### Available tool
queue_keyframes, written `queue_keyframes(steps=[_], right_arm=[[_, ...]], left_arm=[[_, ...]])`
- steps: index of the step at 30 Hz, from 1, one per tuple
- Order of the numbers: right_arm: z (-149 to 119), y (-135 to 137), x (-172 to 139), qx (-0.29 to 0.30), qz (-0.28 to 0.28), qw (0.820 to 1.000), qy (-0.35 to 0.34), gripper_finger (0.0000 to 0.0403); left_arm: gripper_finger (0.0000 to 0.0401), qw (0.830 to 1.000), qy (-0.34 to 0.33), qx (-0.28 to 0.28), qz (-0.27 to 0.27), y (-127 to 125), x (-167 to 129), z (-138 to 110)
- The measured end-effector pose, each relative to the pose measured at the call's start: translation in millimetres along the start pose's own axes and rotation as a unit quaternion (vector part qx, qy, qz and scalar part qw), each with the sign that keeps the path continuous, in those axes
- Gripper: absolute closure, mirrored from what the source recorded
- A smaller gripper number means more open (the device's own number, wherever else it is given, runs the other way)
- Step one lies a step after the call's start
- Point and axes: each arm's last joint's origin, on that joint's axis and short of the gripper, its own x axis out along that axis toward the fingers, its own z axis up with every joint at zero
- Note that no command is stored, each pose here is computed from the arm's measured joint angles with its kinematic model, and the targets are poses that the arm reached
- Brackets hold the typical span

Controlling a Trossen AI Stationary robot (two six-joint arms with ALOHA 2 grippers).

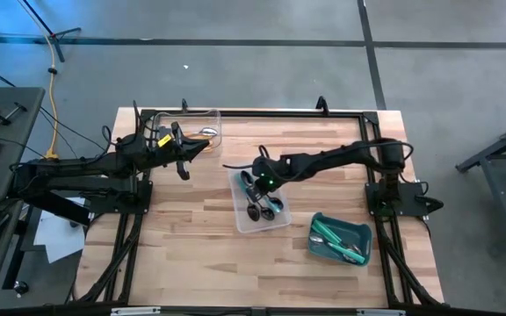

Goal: Sort silverware by color (type)
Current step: Put the blue spoon into the white transparent bin, then return to Home Position

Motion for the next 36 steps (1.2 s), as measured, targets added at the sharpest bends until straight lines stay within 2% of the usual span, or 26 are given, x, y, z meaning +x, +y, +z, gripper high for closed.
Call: queue_keyframes(steps=[10, 15, 29, 36], right_arm=[[-2.1, -5.5, 10.9, 0.007, -0.027, 1.000, -0.004, 0.0403], [-2.2, -6.3, 11.0, 0.030, -0.030, 0.999, -0.003, 0.0400], [-2.4, -6.4, 11.1, 0.031, -0.030, 0.999, -0.002, 0.0368], [-2.6, -6.5, 11.3, 0.028, -0.029, 0.999, -0.001, 0.0331]], left_arm=[[0.0401, 1.000, 0.000, 0.000, 0.003, 0.2, 0.0, -0.1], [0.0401, 1.000, 0.000, 0.000, 0.003, 0.2, 0.0, -0.1], [0.0401, 1.000, 0.000, 0.000, 0.004, 0.3, 0.0, -0.1], [0.0401, 1.000, 0.000, 0.000, 0.003, 0.2, 0.0, -0.1]])
